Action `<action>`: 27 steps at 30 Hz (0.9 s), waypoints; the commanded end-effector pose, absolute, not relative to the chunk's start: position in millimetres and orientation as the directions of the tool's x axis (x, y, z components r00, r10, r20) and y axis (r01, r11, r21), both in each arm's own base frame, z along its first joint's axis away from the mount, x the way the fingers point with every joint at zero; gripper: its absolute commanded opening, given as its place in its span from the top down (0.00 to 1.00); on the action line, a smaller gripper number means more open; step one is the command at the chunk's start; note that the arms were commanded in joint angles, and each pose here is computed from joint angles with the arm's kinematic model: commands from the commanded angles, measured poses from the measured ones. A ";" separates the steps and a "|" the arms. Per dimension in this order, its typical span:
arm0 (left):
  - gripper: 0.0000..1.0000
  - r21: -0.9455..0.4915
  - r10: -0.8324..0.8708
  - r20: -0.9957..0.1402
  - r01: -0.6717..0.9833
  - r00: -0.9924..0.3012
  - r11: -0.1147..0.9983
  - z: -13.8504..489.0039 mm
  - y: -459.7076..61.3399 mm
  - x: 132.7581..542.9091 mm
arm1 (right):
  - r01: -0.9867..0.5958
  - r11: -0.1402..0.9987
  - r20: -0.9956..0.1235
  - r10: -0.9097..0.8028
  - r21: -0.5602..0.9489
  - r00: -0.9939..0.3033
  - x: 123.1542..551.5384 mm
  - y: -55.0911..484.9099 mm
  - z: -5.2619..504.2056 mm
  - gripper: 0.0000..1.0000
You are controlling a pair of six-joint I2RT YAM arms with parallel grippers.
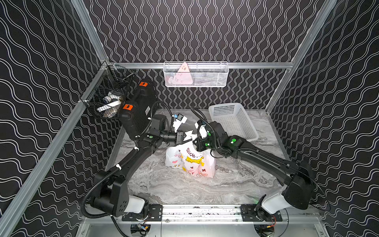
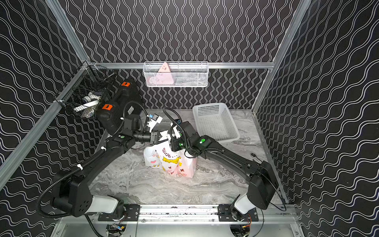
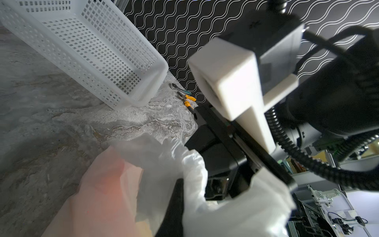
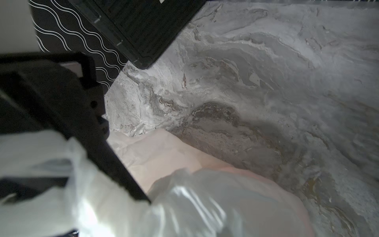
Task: Place the oranges into plastic bags & tie knots
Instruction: Tie the plastic bag at the center of the board.
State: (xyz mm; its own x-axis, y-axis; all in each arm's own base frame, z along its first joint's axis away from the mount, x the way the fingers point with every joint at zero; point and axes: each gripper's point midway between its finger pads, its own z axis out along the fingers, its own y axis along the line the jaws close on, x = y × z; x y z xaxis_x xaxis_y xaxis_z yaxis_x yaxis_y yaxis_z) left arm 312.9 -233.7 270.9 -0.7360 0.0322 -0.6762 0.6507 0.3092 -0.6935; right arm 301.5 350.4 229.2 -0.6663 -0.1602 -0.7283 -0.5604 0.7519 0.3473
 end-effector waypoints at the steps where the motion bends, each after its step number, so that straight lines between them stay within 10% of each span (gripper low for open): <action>1: 0.76 -0.683 0.063 -0.676 0.657 -0.734 0.319 270.0 -231.7 305.7 | -0.611 0.703 -0.792 -0.113 0.363 -0.600 308.6 363.9 247.5 1.00; 14: 0.49 -0.680 0.094 -0.659 0.645 -0.746 0.350 267.2 -232.5 305.0 | -0.668 0.589 -0.779 -0.102 0.454 -0.619 285.6 375.3 252.5 1.00; 27: 0.67 -0.626 0.174 -0.636 0.635 -0.751 0.453 255.1 -219.2 294.2 | -0.656 0.613 -0.800 -0.064 0.441 -0.597 297.6 373.2 259.4 1.00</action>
State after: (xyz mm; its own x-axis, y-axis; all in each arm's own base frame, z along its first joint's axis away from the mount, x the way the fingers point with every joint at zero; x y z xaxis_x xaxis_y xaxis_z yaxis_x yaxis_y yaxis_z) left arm 304.1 -224.1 261.9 -0.7484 0.1264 -0.6511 0.6321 0.4334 -0.6424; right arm 290.1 368.1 229.7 -0.6574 -0.1312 -0.7421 -0.6237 0.6475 0.4380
